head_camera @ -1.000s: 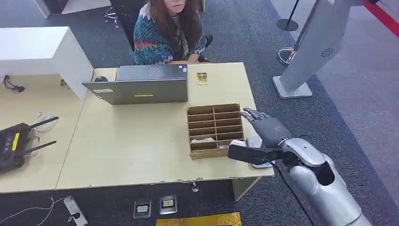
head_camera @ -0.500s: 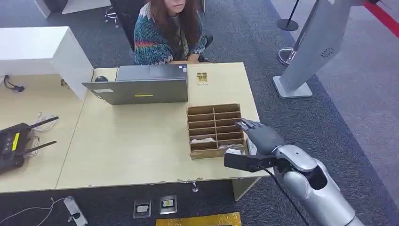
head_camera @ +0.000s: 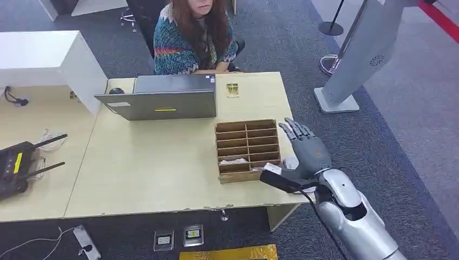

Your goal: Pass the card to the sensor for recognition and then transmit it.

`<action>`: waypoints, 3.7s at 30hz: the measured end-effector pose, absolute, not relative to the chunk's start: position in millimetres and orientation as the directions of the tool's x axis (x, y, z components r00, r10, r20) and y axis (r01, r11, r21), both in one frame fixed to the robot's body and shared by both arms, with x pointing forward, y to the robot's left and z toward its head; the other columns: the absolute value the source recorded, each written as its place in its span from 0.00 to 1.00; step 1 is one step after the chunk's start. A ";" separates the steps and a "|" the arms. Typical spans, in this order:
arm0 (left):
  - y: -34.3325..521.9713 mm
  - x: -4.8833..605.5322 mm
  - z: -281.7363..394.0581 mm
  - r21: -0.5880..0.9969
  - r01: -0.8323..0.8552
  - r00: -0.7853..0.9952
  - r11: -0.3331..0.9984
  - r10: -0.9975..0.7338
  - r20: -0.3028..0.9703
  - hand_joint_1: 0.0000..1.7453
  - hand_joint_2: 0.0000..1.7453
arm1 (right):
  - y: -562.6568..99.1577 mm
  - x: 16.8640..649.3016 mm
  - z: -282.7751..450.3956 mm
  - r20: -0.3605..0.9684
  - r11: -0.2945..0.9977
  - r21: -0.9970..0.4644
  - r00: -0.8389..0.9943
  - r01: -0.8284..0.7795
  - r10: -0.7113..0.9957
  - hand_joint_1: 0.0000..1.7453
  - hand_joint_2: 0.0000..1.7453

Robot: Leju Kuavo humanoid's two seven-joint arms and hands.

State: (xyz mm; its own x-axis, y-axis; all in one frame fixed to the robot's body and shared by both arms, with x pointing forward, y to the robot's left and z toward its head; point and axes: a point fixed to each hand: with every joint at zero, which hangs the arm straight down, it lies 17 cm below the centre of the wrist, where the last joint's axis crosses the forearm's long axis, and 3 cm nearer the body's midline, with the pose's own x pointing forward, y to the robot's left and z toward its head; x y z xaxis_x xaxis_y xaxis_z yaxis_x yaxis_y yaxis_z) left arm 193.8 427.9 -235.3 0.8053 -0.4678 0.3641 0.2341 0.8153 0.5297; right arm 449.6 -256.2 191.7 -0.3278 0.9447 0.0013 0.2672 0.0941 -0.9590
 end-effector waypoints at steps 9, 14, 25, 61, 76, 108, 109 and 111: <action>422.6 205.1 -232.6 0.533 0.238 0.793 0.812 -0.480 0.376 0.00 0.00 | -259.8 441.9 172.1 0.042 0.154 -0.935 -0.332 0.319 0.942 0.00 1.00; 423.1 205.7 -232.3 0.535 0.238 0.792 0.810 -0.481 0.376 0.00 0.00 | -264.7 442.8 155.1 0.071 0.166 -0.944 -0.316 0.285 0.946 0.00 1.00; 424.0 204.5 -232.4 0.536 0.231 0.796 0.812 -0.474 0.376 0.00 0.00 | -274.8 444.9 141.0 0.127 0.206 -0.941 -0.284 0.268 0.950 0.00 1.00; 413.4 223.4 -228.2 0.536 0.267 0.765 0.801 -0.515 0.387 0.00 0.00 | -240.4 468.1 162.8 0.106 0.214 -0.938 -0.361 0.273 0.927 0.00 1.00; 413.1 226.5 -227.2 0.535 0.269 0.762 0.801 -0.517 0.390 0.00 0.00 | -211.1 467.2 228.6 0.054 0.230 -0.918 -0.473 0.323 0.880 0.00 1.00; 425.4 210.8 -230.7 0.528 0.263 0.782 0.807 -0.499 0.374 0.00 0.00 | -243.4 468.2 177.0 0.057 0.042 -0.998 -0.464 -0.044 0.884 0.00 1.00; 425.8 210.2 -230.9 0.528 0.263 0.783 0.807 -0.499 0.372 0.00 0.00 | -243.1 467.9 177.2 0.057 0.042 -0.998 -0.464 -0.043 0.884 0.00 1.00; 427.1 208.9 -231.1 0.529 0.264 0.783 0.806 -0.499 0.370 0.00 0.00 | -243.1 467.7 177.1 0.058 0.043 -0.998 -0.464 -0.043 0.884 0.00 1.00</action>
State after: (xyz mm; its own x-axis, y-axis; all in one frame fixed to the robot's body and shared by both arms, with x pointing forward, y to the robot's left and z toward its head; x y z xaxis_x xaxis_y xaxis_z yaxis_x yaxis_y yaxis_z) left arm 208.9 427.1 -231.1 0.7832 -0.4995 0.3703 0.2639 0.8063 0.5293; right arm 467.7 -243.1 177.1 -0.4638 0.8841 0.0580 -0.0432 0.0429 -0.9981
